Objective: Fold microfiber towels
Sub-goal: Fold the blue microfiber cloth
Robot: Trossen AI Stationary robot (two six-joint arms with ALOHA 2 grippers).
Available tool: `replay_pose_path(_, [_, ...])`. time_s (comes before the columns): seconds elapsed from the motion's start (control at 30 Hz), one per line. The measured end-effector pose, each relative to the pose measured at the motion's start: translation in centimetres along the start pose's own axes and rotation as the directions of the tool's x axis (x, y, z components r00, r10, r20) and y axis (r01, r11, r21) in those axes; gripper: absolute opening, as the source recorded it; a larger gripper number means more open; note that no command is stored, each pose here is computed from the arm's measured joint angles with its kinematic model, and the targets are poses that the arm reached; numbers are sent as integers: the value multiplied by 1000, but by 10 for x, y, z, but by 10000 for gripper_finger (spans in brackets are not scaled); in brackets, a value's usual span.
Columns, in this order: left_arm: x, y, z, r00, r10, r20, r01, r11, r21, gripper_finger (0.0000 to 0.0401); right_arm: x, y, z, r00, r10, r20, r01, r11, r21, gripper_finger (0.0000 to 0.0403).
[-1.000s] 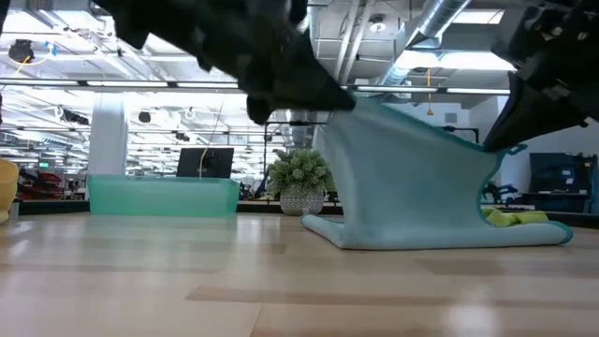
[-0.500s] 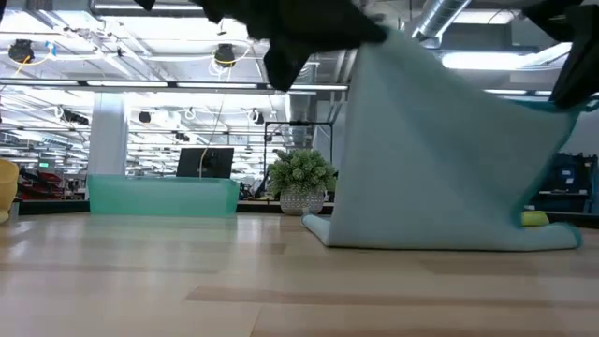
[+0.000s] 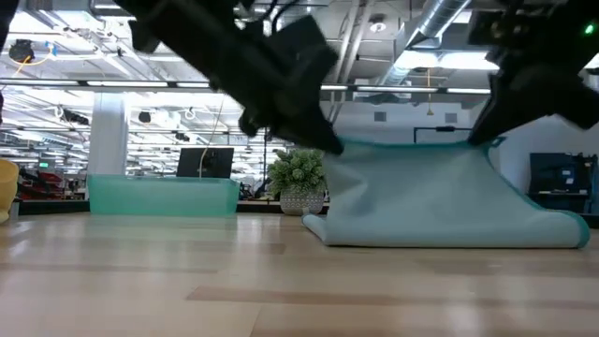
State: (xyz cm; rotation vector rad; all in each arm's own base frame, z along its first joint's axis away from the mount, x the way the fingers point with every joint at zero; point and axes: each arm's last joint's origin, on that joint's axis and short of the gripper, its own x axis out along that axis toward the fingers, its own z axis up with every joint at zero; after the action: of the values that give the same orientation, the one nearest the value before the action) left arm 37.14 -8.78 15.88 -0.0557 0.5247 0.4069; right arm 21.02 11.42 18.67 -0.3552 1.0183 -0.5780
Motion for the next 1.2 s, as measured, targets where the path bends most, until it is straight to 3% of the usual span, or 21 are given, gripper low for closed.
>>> replay_pose_path(0.37, [10, 12, -12, 992, 39, -118, -47, 997, -64, 6, 25, -2, -6, 1000, -12, -6, 12, 1000, 13, 13])
replay_pose_path(0.5, [9, 3, 1, 982, -91, -163, 78, 993, -83, 6, 24, -1, -8, 999, 15, -31, -16, 999, -29, 13])
replay_pose_path(0.63, [0, -15, 24, 942, -252, -223, 235, 967, -100, 6, 9, 3, -6, 988, 125, -91, -131, 990, -54, 13])
replay_pose_path(0.8, [-26, -47, 45, 894, -368, -256, 365, 929, -63, 6, -28, 18, 2, 944, 313, -103, -323, 940, -108, 13])
replay_pose_path(0.93, [-49, -71, 54, 867, -426, -257, 444, 896, 12, 6, -59, 28, 6, 919, 393, -32, -393, 904, -171, 13])
replay_pose_path(1.07, [-61, -81, 53, 912, -355, -204, 388, 910, 149, 6, -74, 30, 8, 918, 394, 37, -381, 905, -189, 13])
replay_pose_path(1.2, [-54, -73, 53, 961, -224, -162, 254, 948, 194, 6, -67, 22, 11, 950, 312, 30, -306, 945, -119, 13])
